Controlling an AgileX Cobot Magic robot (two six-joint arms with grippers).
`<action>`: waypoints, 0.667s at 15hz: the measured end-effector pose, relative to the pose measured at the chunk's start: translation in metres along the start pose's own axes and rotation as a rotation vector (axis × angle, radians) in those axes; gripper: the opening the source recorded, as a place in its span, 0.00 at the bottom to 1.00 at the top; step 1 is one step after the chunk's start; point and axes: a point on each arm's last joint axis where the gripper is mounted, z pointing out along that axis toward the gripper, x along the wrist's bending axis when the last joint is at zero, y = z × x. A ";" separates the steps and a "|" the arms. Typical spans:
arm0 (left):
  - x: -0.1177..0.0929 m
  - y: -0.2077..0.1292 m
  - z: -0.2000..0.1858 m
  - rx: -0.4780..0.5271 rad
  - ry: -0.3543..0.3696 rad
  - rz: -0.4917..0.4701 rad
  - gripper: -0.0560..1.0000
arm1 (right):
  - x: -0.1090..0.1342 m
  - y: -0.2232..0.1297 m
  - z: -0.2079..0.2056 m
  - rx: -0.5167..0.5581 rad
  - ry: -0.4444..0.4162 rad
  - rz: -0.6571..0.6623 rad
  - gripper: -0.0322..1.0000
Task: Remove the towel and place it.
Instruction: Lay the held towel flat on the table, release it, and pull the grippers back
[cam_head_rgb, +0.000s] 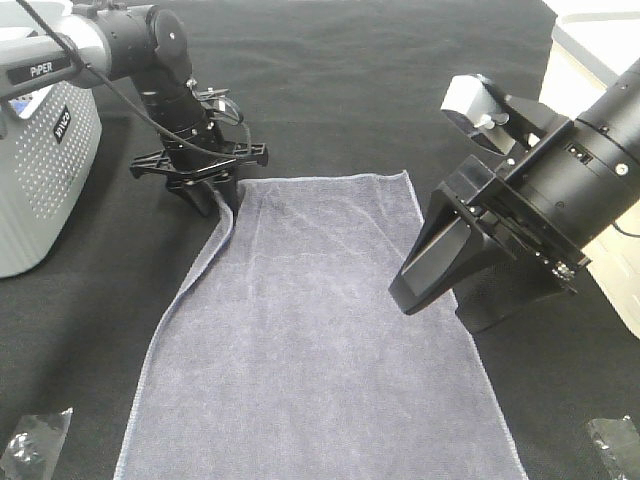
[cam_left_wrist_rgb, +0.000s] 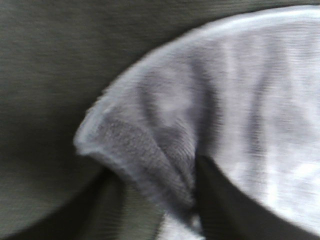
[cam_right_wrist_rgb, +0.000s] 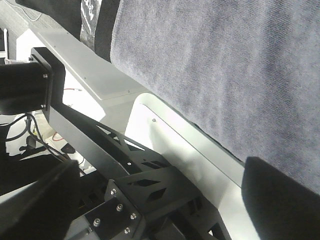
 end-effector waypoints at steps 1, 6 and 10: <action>0.002 0.000 0.000 -0.003 0.018 0.008 0.34 | 0.000 0.000 0.000 0.000 0.000 0.000 0.85; 0.002 0.005 -0.003 -0.049 0.035 0.165 0.24 | 0.000 0.001 0.000 -0.010 -0.005 0.000 0.85; 0.007 0.009 -0.004 -0.084 0.103 0.345 0.23 | -0.001 0.001 0.000 -0.013 -0.007 0.000 0.85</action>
